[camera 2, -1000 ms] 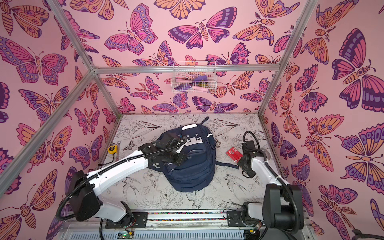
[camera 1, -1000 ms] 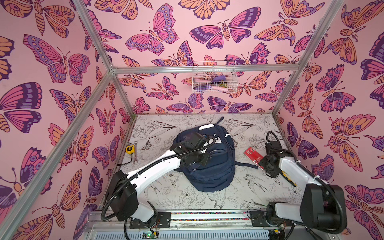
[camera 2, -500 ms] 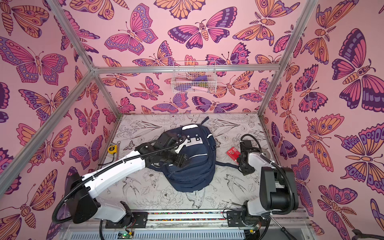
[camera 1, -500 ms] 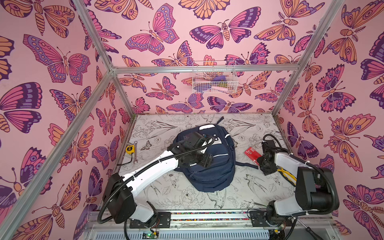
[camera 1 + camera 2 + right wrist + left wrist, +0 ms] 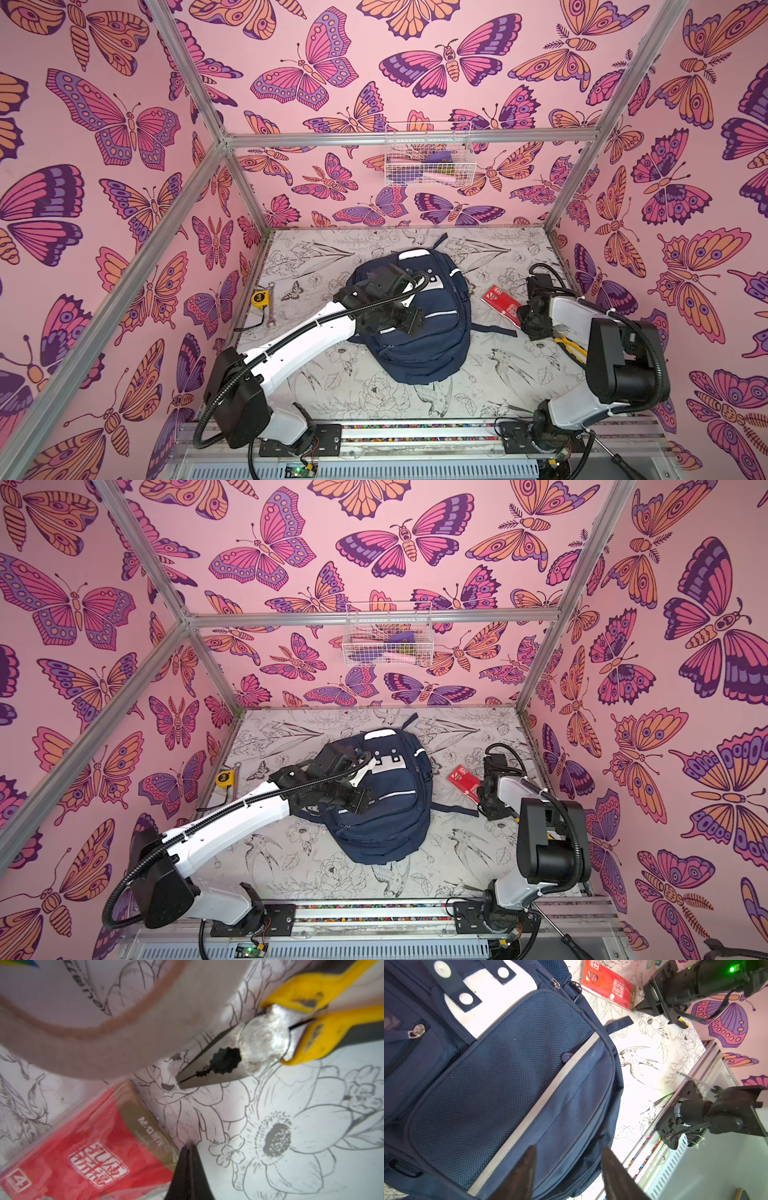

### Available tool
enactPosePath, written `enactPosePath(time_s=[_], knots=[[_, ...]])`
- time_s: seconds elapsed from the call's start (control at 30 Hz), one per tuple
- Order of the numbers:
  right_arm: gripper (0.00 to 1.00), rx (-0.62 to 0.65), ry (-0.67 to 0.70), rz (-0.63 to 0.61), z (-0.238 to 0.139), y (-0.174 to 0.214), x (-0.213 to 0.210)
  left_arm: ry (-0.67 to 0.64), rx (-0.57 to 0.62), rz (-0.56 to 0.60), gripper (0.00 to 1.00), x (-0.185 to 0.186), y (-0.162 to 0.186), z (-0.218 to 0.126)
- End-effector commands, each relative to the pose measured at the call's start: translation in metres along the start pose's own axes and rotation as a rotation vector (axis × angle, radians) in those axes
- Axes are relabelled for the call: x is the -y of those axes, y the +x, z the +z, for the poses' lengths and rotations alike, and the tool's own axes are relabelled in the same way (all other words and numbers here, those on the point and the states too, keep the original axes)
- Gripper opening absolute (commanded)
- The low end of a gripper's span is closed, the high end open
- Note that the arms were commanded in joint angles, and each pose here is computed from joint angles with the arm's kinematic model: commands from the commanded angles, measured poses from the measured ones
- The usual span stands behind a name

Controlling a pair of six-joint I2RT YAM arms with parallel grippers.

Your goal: Pack the student bag

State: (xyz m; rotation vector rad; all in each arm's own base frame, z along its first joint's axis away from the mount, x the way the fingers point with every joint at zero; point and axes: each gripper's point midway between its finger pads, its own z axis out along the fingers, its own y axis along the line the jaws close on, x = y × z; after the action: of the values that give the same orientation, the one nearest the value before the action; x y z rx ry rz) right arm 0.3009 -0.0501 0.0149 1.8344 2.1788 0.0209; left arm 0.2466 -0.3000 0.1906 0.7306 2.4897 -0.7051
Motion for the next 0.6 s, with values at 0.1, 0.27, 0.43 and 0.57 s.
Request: enactPosePath(time_s=[0.1, 0.27, 0.43, 0.57], knots=[[0.0, -0.044, -0.016, -0.162, -0.001, 0.005, -0.011, 0.009, 0.018, -0.002, 0.41, -0.001, -0.001, -0.007], [0.39, 0.048, -0.048, -0.223, -0.036, -0.006, -0.014, 0.004, 0.021, -0.014, 0.52, -0.003, -0.002, -0.007], [0.56, 0.111, -0.112, -0.192, -0.063, 0.005, -0.024, -0.006, 0.029, -0.033, 0.6, -0.007, -0.004, -0.009], [0.57, 0.059, -0.115, -0.085, -0.052, 0.022, -0.03, -0.011, 0.036, -0.044, 0.63, -0.01, -0.005, -0.01]])
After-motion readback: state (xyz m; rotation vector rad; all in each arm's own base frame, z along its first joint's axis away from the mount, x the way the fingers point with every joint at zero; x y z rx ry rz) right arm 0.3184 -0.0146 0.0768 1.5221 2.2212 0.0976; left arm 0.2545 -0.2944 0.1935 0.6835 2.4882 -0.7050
